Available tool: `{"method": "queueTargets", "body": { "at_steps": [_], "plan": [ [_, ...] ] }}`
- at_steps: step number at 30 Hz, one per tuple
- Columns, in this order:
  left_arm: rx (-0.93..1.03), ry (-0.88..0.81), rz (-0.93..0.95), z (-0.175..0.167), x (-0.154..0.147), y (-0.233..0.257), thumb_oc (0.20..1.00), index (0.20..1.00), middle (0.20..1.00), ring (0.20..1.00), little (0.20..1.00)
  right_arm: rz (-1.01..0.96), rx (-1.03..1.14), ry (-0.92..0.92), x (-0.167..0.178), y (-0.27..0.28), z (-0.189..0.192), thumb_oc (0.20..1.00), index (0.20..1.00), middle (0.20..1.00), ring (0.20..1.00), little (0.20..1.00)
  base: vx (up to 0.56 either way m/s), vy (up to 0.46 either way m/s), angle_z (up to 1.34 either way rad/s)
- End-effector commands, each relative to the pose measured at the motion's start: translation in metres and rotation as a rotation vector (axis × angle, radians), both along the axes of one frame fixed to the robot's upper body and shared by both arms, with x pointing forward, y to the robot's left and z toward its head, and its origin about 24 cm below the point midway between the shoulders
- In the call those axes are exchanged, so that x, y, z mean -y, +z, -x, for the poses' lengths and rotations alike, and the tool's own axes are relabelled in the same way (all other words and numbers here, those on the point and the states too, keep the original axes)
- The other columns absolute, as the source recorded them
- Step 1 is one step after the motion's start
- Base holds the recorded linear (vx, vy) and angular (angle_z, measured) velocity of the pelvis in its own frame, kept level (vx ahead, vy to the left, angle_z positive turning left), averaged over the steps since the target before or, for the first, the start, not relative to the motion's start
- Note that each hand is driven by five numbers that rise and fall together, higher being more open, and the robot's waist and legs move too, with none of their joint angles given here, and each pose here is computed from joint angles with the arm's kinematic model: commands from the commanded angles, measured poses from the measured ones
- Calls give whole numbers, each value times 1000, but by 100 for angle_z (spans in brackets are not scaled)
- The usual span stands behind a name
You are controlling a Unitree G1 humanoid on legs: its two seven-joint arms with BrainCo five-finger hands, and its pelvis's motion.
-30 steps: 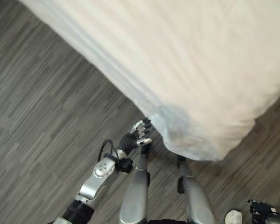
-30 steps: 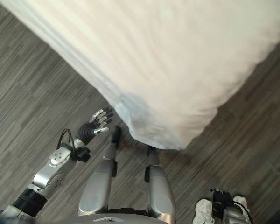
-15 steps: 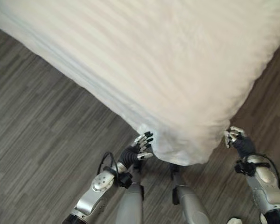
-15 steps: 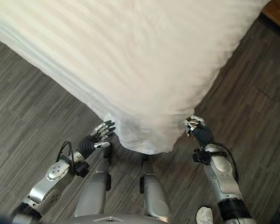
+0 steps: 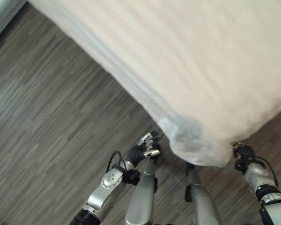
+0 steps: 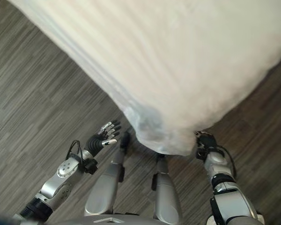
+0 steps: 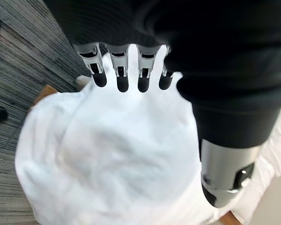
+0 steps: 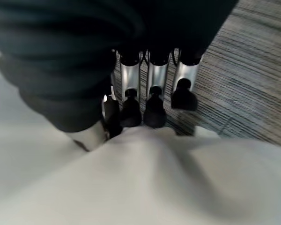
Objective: Making the bed.
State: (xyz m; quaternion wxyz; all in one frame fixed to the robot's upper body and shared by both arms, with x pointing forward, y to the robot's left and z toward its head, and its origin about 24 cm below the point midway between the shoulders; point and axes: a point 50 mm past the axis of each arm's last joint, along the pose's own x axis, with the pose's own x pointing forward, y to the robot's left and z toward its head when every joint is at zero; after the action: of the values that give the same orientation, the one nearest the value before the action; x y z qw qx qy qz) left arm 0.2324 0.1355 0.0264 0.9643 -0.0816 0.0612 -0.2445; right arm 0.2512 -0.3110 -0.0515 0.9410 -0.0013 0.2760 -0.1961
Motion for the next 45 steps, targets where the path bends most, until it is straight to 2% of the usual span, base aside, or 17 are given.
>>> {"method": "queueTargets", "body": {
  "at_steps": [1, 4, 5, 8, 10, 15, 16, 18, 19, 24, 25, 27, 29, 32, 36, 41, 45],
  "plan": [
    [122, -24, 26, -10, 1, 26, 1000, 1000, 1000, 1000, 1000, 24, -231, 52, -2, -38, 51, 200, 200, 200, 200, 200, 31, 4, 11],
    [137, -16, 25, -11, -1, 29, 1000, 1000, 1000, 1000, 1000, -14, -333, -23, 1, -59, 92, 200, 200, 200, 200, 200, 37, 10, 4],
    [143, -15, 19, -12, -2, 30, 1000, 1000, 1000, 1000, 1000, -26, -395, -66, 4, -68, 117, 200, 200, 200, 200, 200, 43, 21, 1],
    [152, -5, 19, -14, -3, 32, 1000, 1000, 1000, 1000, 1000, -45, -398, -118, 6, -72, 134, 200, 200, 200, 200, 200, 42, 29, 2],
    [154, 25, 14, -15, -8, 31, 1000, 1000, 1000, 1000, 1000, -43, -310, -206, 12, -66, 138, 200, 200, 200, 200, 200, 107, 38, -16],
    [131, 99, 4, -16, -18, 25, 1000, 1000, 1000, 1000, 1000, 49, -89, -363, 34, -35, 127, 200, 200, 200, 200, 200, 113, 29, -25],
    [125, 145, 3, -15, -26, 24, 1000, 1000, 1000, 1000, 1000, 131, 13, -379, 43, -14, 121, 200, 200, 200, 200, 200, 196, 56, -8],
    [130, 167, -6, -15, -31, 25, 1000, 1000, 1000, 1000, 1000, 195, 58, -365, 45, -1, 118, 200, 200, 200, 200, 200, 132, 54, 0],
    [136, 200, -7, -15, -37, 25, 1000, 1000, 1000, 1000, 1000, 271, 177, -341, 47, 26, 105, 200, 200, 200, 200, 200, 65, 64, -13],
    [128, 207, 11, -16, -33, 22, 1000, 1000, 1000, 1000, 1000, 202, 431, -191, 15, 61, 71, 209, 209, 209, 209, 209, 42, 43, -8],
    [120, 186, 27, -16, -25, 21, 1000, 1000, 1000, 1000, 1000, 125, 530, -27, -17, 74, 47, 1000, 1000, 1000, 1000, 1000, 24, 24, 7],
    [99, 186, 38, -15, -20, 16, 1000, 1000, 1000, 1000, 1000, 48, 552, 82, -46, 73, 37, 1000, 1000, 1000, 1000, 1000, 4, 11, 4],
    [90, 183, 36, -14, -20, 14, 1000, 1000, 1000, 1000, 1000, 33, 549, 105, -53, 72, 38, 1000, 1000, 1000, 1000, 1000, 0, 0, 0],
    [59, 191, 22, -11, -15, 7, 1000, 1000, 1000, 1000, 1000, -74, 530, 231, -85, 65, 39, 1000, 1000, 1000, 1000, 1000, 10, 3, 11],
    [26, 204, 18, -4, -19, -2, 1000, 1000, 1000, 1000, 1000, 19, 475, 420, -101, 66, 45, 1000, 1000, 1000, 1000, 1000, -4, 34, 11],
    [-7, 241, -2, 5, -29, -10, 1000, 1000, 1000, 1000, 1000, -25, 420, 302, -86, 52, 64, 1000, 1000, 1000, 1000, 1000, -30, 67, -27],
    [21, 232, -34, 1, -32, -6, 1000, 1000, 1000, 1000, 1000, -5, 449, 284, -83, 59, 59, 1000, 1000, 1000, 1000, 1000, -273, 18, -54]
  ]
}}
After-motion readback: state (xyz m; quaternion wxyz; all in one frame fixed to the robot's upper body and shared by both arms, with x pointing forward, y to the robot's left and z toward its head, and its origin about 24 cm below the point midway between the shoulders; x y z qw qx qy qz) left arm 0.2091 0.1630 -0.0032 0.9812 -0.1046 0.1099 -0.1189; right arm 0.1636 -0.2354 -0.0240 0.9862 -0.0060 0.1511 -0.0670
